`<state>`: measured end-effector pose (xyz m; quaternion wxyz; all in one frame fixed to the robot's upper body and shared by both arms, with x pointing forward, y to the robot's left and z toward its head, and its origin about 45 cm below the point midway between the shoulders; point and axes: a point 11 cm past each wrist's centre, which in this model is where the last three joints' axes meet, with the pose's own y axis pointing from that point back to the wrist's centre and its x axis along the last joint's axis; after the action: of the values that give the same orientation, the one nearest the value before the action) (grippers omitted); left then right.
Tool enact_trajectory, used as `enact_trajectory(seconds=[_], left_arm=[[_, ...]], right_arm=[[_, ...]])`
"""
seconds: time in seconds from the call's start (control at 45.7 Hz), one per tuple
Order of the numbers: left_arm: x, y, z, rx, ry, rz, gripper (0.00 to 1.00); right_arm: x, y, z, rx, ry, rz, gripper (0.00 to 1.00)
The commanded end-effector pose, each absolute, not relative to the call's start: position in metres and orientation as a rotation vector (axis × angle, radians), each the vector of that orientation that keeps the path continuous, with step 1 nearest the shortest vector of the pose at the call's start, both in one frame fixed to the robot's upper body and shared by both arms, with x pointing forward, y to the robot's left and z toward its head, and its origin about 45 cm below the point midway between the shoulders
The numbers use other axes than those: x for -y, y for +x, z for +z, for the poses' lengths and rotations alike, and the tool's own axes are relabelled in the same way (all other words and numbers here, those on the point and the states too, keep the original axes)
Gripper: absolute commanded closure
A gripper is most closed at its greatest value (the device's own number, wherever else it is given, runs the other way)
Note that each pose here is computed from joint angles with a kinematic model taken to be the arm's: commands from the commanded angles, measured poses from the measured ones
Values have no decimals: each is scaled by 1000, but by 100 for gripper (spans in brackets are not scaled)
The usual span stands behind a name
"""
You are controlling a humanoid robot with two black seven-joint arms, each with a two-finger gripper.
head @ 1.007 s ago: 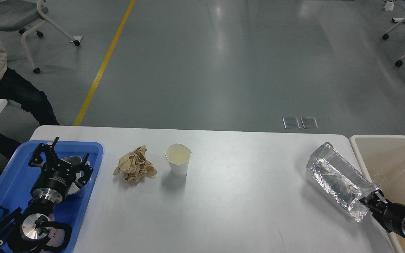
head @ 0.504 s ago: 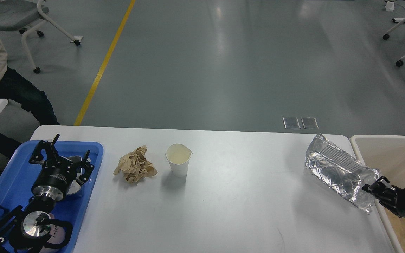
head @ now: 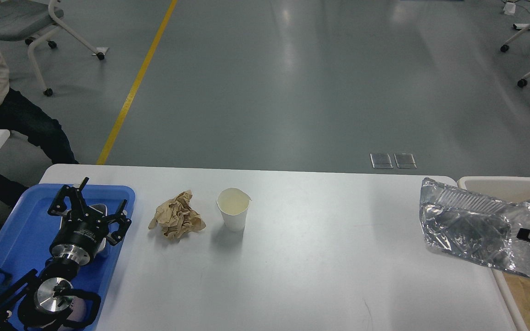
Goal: Tidy desktop
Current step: 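Lift the foil tray with the right gripper and tilt it up, then carry the foil tray with the right gripper to the table center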
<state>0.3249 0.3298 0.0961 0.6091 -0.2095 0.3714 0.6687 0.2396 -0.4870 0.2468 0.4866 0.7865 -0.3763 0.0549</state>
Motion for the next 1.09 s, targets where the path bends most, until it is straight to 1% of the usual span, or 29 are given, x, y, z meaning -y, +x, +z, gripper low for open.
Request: enact_trajectory(seconds=[0.0,0.197,0.35,0.547,0.766,0.92,1.073], left_arm=[[-330,324,94,-861,-463,1555,4],[-323,322,95,-865,-465,1526,4],[-321,323,96,-861,-453,1515,4],[-326,324,100,-847,-462,1511,4],[-324,325,102,-844,-477,1489,4],[-322,325,103,-846,-479,1482,4],[-322,325,104,-845,-478,1479,4]], right_arm=[[498,228,273,907,1871,155,100],[503,229,297,907,1886,185,100],[500,233,298,906,1895,193,100],[479,241,278,809,1950,212,100],[433,258,249,670,2070,234,100],[412,272,231,575,2085,286,100],[393,296,227,552,2110,326,100]])
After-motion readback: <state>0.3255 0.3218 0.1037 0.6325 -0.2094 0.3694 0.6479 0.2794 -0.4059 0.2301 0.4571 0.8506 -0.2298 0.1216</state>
